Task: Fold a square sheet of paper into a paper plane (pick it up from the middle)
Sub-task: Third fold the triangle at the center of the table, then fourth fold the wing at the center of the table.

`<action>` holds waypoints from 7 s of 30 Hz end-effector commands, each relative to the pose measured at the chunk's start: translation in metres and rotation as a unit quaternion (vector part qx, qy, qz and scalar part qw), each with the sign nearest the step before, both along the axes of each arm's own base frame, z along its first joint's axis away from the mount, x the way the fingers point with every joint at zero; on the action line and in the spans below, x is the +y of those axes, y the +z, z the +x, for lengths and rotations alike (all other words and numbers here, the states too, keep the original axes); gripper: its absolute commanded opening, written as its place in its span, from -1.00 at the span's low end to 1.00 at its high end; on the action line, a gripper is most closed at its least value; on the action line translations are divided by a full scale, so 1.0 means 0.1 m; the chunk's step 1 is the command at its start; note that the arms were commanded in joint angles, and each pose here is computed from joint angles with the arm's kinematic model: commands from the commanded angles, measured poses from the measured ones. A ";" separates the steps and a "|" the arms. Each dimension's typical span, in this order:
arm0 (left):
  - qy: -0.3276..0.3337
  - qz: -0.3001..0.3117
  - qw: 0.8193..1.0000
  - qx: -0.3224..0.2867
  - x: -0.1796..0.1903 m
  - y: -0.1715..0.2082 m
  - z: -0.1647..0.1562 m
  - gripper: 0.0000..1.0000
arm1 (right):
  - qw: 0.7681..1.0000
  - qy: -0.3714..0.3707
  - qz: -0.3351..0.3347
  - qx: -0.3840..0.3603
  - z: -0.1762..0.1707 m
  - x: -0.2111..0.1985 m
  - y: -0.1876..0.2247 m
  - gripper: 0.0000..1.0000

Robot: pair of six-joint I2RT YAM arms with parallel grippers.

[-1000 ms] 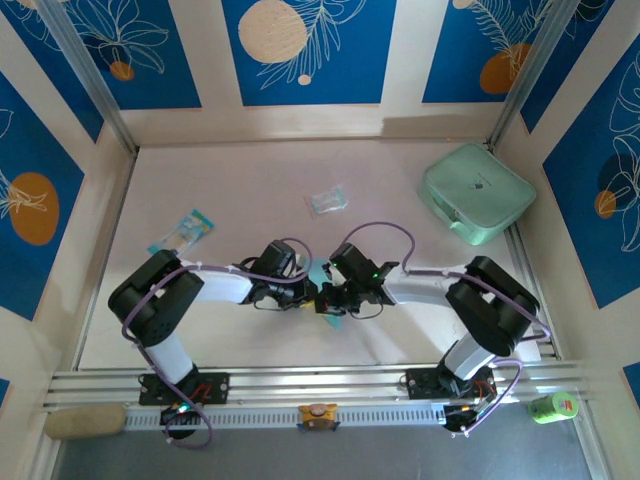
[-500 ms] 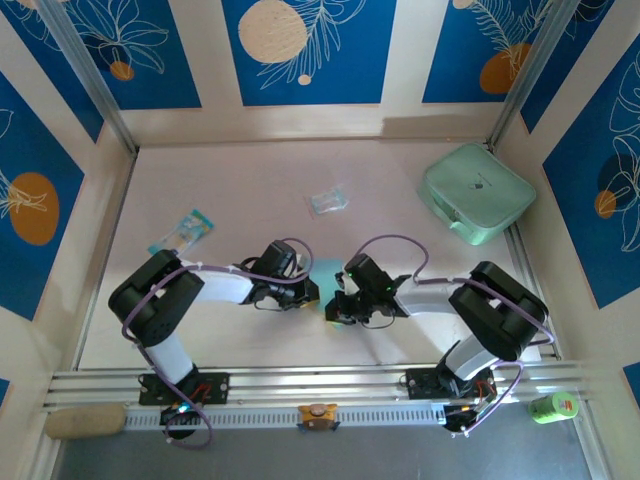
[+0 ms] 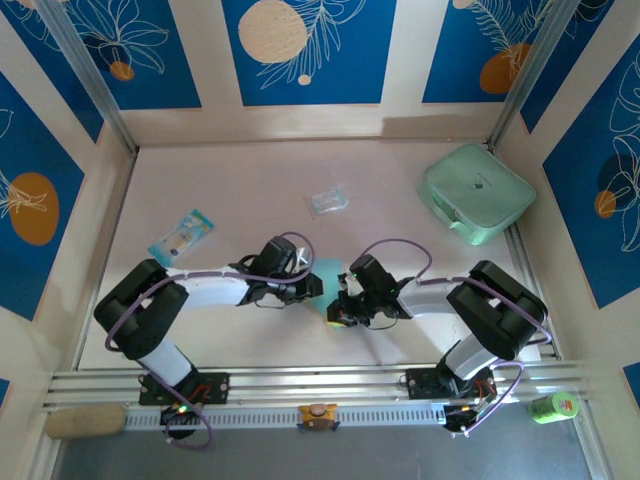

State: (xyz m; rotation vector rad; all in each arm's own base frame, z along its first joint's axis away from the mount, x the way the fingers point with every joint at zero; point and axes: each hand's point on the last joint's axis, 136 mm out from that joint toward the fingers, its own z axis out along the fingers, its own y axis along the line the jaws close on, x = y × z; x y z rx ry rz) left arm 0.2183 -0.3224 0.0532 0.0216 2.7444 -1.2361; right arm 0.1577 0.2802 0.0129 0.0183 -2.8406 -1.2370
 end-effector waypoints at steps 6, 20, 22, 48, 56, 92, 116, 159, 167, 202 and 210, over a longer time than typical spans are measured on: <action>0.009 0.065 0.997 0.051 0.06 -0.40 -0.09 -0.80 | 0.997 -0.020 -0.060 0.052 -0.16 -0.21 -0.27 -1.00; 0.045 0.001 0.998 0.035 0.22 -0.39 0.15 -0.72 | 0.994 -0.020 -0.085 0.059 -0.21 -0.29 -0.36 -1.00; 0.049 0.006 0.998 0.037 0.26 -0.40 0.16 -0.72 | 0.994 -0.019 -0.085 0.059 -0.21 -0.30 -0.37 -1.00; 0.111 0.076 0.991 0.002 0.75 -0.20 0.46 -0.71 | 0.995 -0.010 -0.081 0.050 -0.17 -0.26 -0.31 -1.00; 0.064 0.011 0.998 -0.023 0.46 0.11 0.38 -0.67 | 0.996 -0.009 -0.081 0.047 -0.15 -0.26 -0.30 -1.00; 0.035 0.073 0.995 0.052 0.42 -0.52 0.13 -0.79 | 0.996 0.013 -0.087 0.010 0.13 0.10 -0.09 -0.96; 0.040 0.072 0.995 0.055 0.44 -0.53 0.12 -0.80 | 0.998 0.006 -0.062 0.000 0.21 0.17 -0.13 -0.95; 0.158 0.062 0.984 -0.047 0.80 0.10 0.16 -0.16 | 0.990 -0.049 -0.103 -0.083 0.36 -0.28 0.32 -0.21; 0.141 0.052 0.988 -0.029 0.90 0.08 0.20 -0.07 | 0.992 -0.026 -0.081 -0.090 0.48 -0.12 0.33 -0.29; 0.121 0.040 0.992 -0.001 0.81 -0.01 0.24 -0.04 | 0.996 -0.024 -0.052 -0.074 0.67 -0.12 0.24 -0.44; 0.120 0.043 0.992 0.000 0.80 -0.01 0.25 -0.04 | 0.996 -0.013 -0.041 -0.079 0.66 -0.10 0.27 -0.74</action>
